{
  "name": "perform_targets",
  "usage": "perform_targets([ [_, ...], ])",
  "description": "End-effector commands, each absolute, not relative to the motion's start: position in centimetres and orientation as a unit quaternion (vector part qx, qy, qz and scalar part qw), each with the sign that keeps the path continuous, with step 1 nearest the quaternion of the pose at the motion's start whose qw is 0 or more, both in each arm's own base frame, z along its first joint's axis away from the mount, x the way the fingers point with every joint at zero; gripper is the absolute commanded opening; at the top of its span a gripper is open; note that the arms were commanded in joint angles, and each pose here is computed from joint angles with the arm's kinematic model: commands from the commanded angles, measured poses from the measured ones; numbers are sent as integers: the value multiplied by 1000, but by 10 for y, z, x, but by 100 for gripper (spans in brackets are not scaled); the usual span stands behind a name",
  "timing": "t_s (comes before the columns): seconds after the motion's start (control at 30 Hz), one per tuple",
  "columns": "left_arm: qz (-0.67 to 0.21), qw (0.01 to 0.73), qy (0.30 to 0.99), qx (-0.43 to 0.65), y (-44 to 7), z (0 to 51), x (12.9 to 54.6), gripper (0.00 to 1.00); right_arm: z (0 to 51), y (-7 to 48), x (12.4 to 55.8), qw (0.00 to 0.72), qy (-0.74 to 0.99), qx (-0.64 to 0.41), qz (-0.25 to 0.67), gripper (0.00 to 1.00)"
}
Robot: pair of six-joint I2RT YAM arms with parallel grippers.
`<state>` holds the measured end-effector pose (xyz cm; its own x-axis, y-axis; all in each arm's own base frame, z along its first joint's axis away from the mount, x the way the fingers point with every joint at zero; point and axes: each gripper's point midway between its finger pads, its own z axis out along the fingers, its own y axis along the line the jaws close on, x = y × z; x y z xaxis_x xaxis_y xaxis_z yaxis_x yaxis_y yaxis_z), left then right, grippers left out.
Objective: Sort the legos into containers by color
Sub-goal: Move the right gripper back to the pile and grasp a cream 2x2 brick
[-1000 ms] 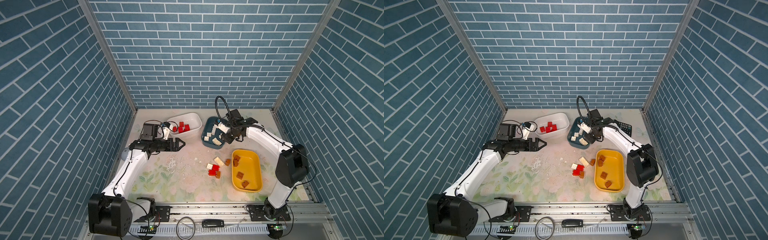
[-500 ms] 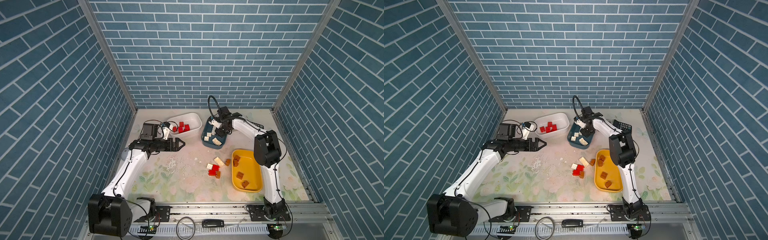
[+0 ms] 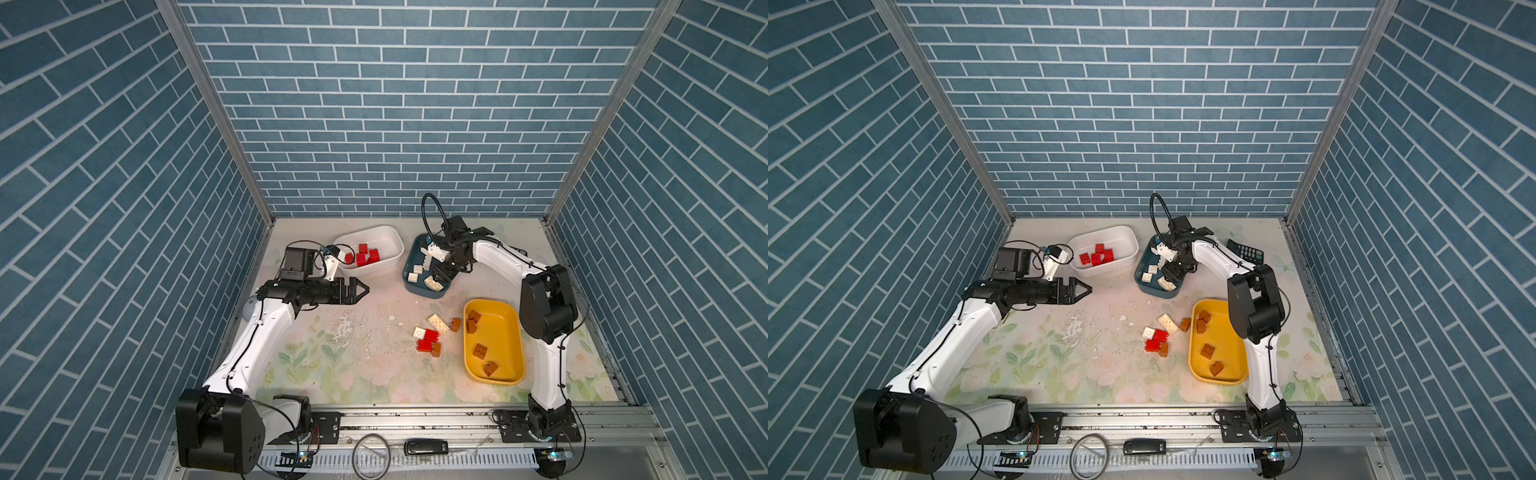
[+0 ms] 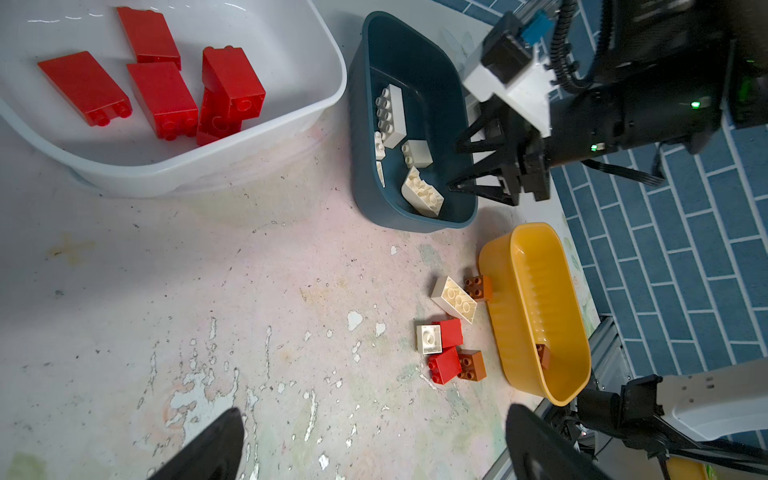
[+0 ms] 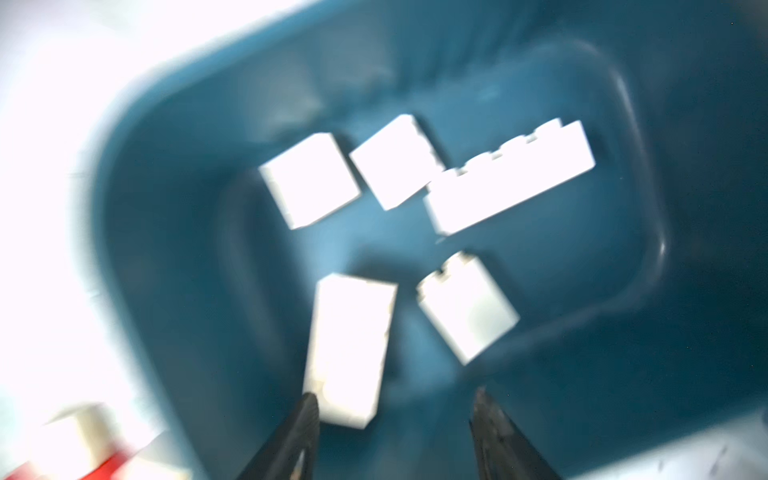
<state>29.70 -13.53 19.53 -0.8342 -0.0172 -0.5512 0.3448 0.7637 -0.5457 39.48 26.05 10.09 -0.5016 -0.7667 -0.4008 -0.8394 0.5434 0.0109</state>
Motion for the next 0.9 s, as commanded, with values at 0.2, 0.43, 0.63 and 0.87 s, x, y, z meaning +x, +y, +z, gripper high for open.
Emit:
perform_targets([
  [0.2, -337, 262, 899, 96, -134, 189, 294, 100, 127, 295, 281, 140, 829, -513, 177, 62],
  [0.43, -338, 260, 900, 96, -134, 188, 293, 100, 95, 313, 247, 104, 827, -533, 147, 64],
  [0.63, -337, 258, 901, 93, -132, 185, 287, 100, 64, 316, 230, 67, 826, -547, 119, 64],
  [0.87, -336, 259, 900, 94, -131, 185, 282, 100, 33, 313, 225, 42, 826, -556, 84, 59],
])
